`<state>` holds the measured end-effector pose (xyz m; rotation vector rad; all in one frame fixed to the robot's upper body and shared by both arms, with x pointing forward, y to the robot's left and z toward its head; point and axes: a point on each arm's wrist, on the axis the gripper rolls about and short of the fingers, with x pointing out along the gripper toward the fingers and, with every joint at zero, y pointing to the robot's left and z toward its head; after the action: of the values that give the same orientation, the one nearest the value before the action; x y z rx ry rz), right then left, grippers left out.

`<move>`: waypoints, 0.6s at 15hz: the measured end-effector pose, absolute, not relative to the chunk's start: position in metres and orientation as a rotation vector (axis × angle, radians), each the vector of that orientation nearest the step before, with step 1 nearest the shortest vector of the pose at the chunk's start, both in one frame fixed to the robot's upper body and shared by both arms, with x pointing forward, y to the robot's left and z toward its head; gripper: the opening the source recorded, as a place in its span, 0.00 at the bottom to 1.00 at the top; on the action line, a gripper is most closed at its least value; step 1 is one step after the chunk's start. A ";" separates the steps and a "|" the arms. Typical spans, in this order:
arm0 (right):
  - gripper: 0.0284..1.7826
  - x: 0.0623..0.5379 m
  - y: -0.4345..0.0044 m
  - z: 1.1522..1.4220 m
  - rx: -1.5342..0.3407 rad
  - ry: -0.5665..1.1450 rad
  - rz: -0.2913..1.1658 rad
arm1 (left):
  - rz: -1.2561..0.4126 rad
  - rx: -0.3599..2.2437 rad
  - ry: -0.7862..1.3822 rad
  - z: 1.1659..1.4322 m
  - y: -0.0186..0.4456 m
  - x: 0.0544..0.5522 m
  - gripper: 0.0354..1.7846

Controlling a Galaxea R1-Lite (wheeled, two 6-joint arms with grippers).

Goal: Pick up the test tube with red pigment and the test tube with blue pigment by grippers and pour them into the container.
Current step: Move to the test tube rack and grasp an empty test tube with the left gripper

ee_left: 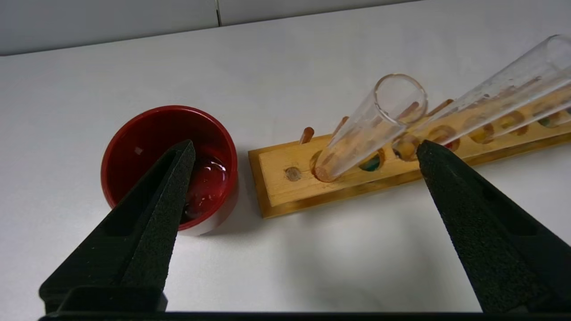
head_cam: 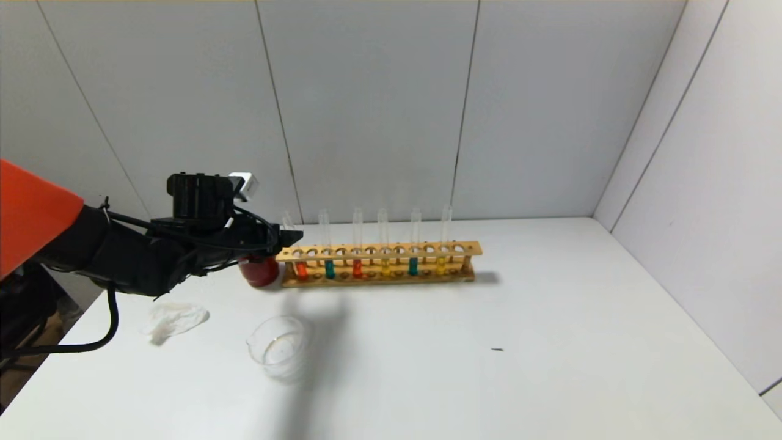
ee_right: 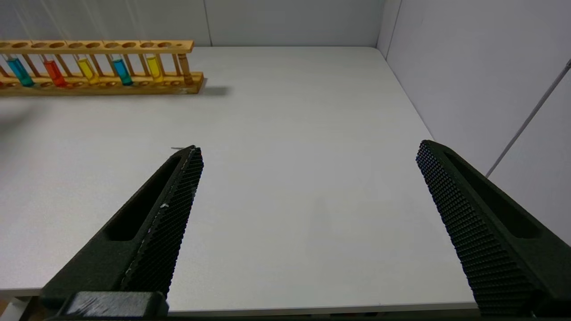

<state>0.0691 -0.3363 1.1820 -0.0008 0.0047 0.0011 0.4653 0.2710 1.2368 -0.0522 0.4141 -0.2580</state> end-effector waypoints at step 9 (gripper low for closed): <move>0.98 0.069 -0.336 1.182 -0.001 0.005 0.001 | -0.272 -0.045 0.423 1.219 0.256 0.493 0.93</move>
<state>0.0691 -0.3363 1.1820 -0.0008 0.0047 0.0015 0.4930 0.2564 1.2194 -0.0447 0.4232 -0.2724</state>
